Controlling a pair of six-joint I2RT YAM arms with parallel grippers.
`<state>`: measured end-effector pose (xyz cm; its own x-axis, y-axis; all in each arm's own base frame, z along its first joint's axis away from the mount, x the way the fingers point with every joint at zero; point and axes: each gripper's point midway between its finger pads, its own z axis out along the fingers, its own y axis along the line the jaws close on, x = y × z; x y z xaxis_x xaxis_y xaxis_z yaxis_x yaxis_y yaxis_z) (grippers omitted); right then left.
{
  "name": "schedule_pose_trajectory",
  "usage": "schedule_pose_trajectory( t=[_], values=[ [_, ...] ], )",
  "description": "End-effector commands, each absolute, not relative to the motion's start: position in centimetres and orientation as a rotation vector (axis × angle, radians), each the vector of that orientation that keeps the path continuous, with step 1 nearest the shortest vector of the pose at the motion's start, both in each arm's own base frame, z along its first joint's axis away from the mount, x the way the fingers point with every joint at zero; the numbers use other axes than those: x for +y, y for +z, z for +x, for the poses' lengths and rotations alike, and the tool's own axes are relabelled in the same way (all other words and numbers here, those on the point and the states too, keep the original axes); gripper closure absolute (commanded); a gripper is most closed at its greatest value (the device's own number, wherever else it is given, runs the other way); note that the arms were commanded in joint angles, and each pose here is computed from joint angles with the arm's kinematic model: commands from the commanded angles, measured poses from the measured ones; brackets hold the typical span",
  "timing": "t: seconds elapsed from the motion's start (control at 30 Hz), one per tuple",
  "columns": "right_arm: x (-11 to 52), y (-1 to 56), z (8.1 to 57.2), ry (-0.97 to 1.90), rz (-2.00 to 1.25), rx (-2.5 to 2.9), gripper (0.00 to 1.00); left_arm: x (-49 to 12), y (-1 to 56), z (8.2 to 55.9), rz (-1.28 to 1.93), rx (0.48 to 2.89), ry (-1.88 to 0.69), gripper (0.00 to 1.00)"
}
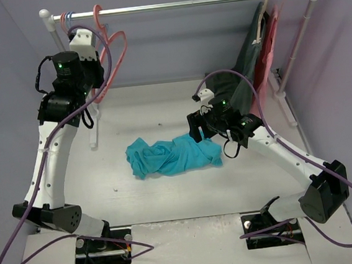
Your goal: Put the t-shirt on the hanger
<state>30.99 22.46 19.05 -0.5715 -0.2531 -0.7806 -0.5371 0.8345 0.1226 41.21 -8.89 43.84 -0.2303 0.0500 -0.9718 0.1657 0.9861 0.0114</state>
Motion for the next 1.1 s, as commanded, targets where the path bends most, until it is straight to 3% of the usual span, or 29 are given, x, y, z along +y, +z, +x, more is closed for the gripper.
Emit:
schedule_pose_trajectory(
  t=[0.0, 0.43, 0.8, 0.9, 1.07],
  values=[
    [23.4, 22.0, 31.3, 0.500, -0.559, 2.104, 0.31, -8.5, 52.5, 39.2, 0.106, 1.479, -0.103, 1.00],
    [22.9, 21.9, 30.9, 0.494, -0.550, 2.112, 0.31, -9.0, 53.2, 40.2, 0.057, 1.349, -0.149, 1.00],
    [22.3, 21.7, 30.6, 0.470, -0.542, 2.111, 0.31, -8.7, 50.3, 36.2, 0.101, 1.423, -0.184, 1.00],
    [22.1, 21.3, 30.7, 0.455, -0.533, 2.123, 0.33, -9.1, 49.4, 34.6, 0.127, 1.439, -0.225, 1.00],
    [21.3, 19.2, 30.8, 0.401, -0.482, 2.194, 0.44, -10.2, 46.0, 32.1, 0.206, 1.515, -0.297, 1.00]
  ],
)
